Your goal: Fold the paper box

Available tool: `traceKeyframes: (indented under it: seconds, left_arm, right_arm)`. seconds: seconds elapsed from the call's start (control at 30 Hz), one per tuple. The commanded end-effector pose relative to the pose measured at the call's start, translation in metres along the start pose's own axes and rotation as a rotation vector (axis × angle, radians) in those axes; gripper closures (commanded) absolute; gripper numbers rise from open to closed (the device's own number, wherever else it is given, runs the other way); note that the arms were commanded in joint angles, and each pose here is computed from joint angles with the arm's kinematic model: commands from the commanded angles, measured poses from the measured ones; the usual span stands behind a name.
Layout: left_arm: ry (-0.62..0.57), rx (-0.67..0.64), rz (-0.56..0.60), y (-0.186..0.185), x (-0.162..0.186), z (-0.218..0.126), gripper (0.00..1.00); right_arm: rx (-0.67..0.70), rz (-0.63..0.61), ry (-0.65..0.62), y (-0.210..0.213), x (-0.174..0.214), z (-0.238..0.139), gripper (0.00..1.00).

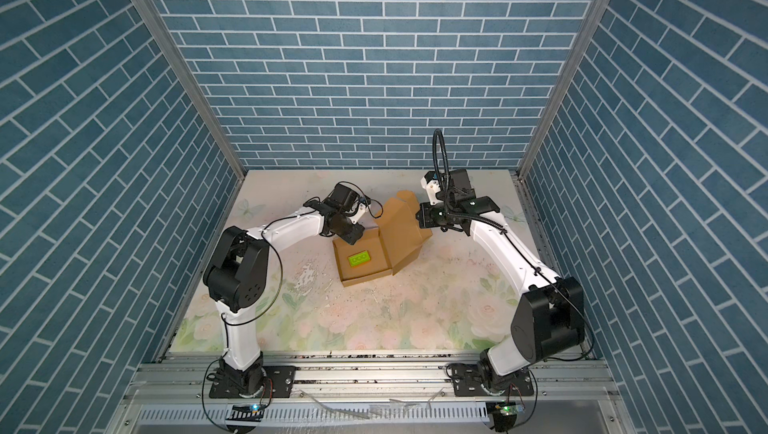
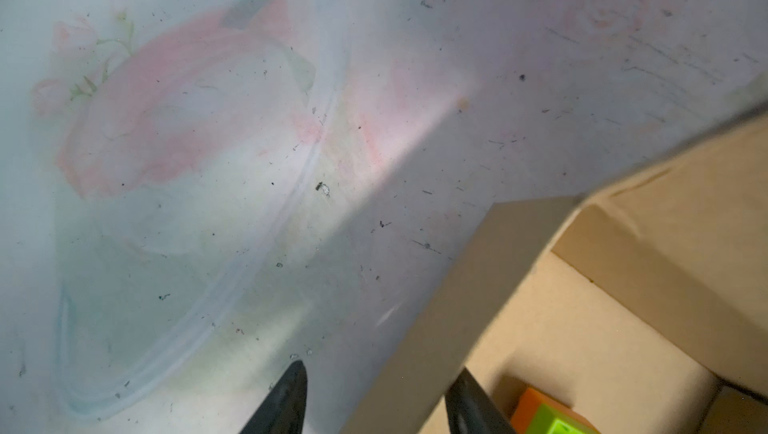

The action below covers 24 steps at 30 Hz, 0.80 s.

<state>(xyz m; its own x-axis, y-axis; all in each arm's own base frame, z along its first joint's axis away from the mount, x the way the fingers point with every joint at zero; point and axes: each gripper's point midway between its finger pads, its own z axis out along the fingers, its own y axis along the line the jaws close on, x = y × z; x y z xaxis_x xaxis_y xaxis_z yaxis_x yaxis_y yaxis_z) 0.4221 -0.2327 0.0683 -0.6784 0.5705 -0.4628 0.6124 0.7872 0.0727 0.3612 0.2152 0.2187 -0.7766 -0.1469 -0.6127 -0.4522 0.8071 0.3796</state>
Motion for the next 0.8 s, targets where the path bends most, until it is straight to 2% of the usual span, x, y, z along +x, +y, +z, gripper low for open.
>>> traceKeyframes:
  seconds: [0.0, 0.13, 0.47, 0.57, 0.77]
  left_arm:
    - [0.05, -0.005, 0.006, 0.005, 0.017, 0.015, 0.46]
    - [0.066, -0.013, -0.003, 0.007, 0.02, 0.018, 0.57]
    - [0.042, -0.036, -0.071, 0.01, 0.018, 0.017, 0.73]
    - [0.035, -0.042, -0.091, 0.011, 0.02, 0.018, 0.75]
    - [0.002, -0.045, -0.154, 0.011, 0.022, 0.016, 0.8]
  right_arm:
    - [-0.019, -0.058, -0.006, 0.006, -0.008, -0.002, 1.0]
    - [-0.016, -0.058, -0.01, 0.005, -0.011, -0.001, 1.0]
    - [-0.002, -0.062, -0.017, 0.001, -0.019, 0.006, 1.0]
    - [0.012, -0.062, -0.036, -0.002, -0.026, 0.004, 0.94]
    - [0.093, -0.065, -0.127, -0.011, -0.051, -0.015, 0.72]
